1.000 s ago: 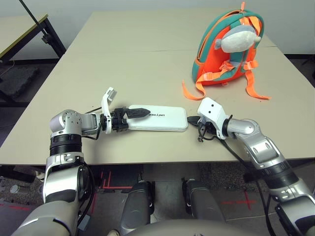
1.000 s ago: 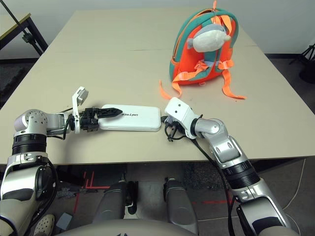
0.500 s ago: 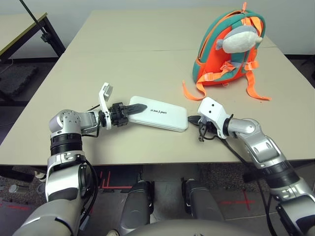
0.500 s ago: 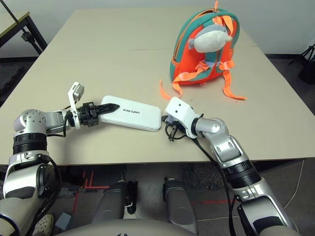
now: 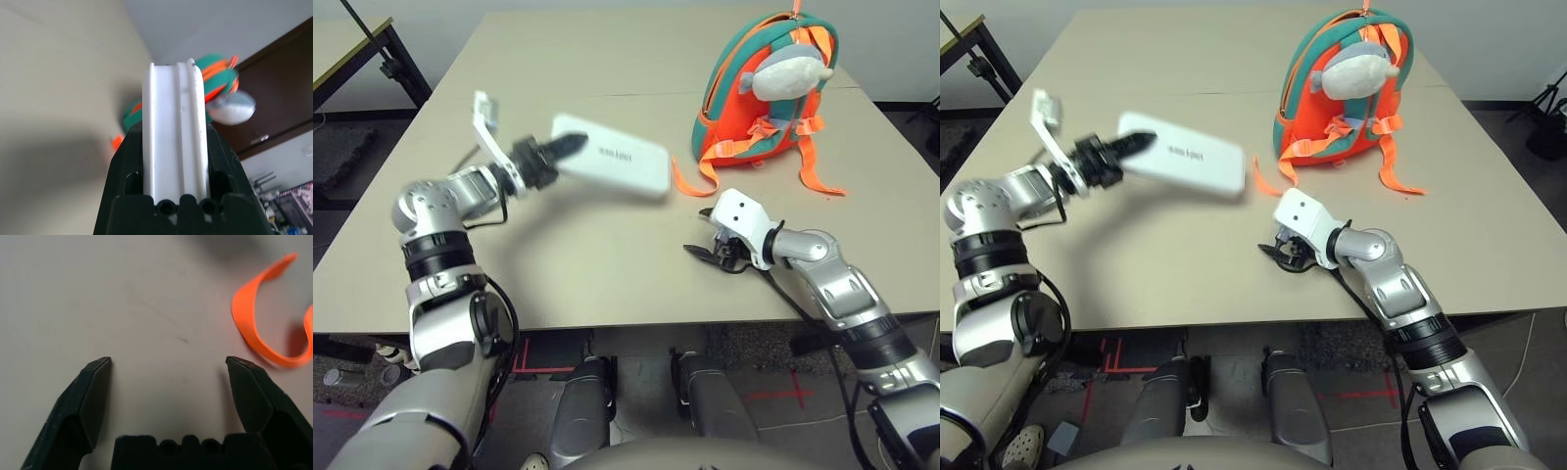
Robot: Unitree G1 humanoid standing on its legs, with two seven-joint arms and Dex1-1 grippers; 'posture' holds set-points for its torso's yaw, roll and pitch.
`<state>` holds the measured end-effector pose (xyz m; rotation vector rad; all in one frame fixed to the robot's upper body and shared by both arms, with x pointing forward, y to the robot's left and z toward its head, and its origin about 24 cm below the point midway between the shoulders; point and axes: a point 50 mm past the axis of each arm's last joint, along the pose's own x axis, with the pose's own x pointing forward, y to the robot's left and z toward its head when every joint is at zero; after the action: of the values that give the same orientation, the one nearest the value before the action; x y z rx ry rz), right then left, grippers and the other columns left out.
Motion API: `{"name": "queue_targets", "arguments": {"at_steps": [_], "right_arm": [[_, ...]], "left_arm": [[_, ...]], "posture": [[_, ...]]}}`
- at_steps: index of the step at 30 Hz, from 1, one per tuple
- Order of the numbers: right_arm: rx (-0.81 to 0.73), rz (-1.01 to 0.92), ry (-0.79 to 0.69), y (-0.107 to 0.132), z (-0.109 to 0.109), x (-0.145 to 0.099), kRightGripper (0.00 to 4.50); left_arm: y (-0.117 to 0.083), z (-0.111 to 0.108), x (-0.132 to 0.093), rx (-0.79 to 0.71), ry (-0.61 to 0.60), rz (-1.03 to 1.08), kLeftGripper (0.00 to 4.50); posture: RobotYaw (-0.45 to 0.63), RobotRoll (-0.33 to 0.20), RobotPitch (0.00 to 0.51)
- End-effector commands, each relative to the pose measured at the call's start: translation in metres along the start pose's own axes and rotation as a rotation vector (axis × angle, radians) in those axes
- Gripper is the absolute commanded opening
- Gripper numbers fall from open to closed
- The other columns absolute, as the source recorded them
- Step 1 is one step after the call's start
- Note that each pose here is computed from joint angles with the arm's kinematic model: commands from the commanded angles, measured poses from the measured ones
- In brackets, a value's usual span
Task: Put the pencil case into the backpack and zip it.
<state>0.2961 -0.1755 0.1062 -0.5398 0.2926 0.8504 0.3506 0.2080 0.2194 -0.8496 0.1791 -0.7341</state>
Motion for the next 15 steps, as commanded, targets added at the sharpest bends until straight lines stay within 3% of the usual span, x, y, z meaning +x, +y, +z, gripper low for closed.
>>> {"name": "queue_targets", "arguments": {"at_steps": [1,8,15], "right_arm": [[0.111,-0.083,0.031,-0.019,-0.008,-0.019,4.5],[0.277,-0.321,0.029,-0.054,-0.015,-0.051,4.5],[0.374,-0.54,-0.098,-0.083,-0.005,-0.066,4.5]], "left_arm": [[-0.016,0.02,-0.001,0.059,-0.093,-0.045,1.34],[-0.027,0.041,0.0,0.134,-0.221,-0.049,1.34],[-0.033,0.057,0.004,0.252,-0.369,-0.04,1.34]], "posture": [[-0.16,0.0,0.135],[-0.17,0.0,0.135],[-0.17,0.0,0.133]]}}
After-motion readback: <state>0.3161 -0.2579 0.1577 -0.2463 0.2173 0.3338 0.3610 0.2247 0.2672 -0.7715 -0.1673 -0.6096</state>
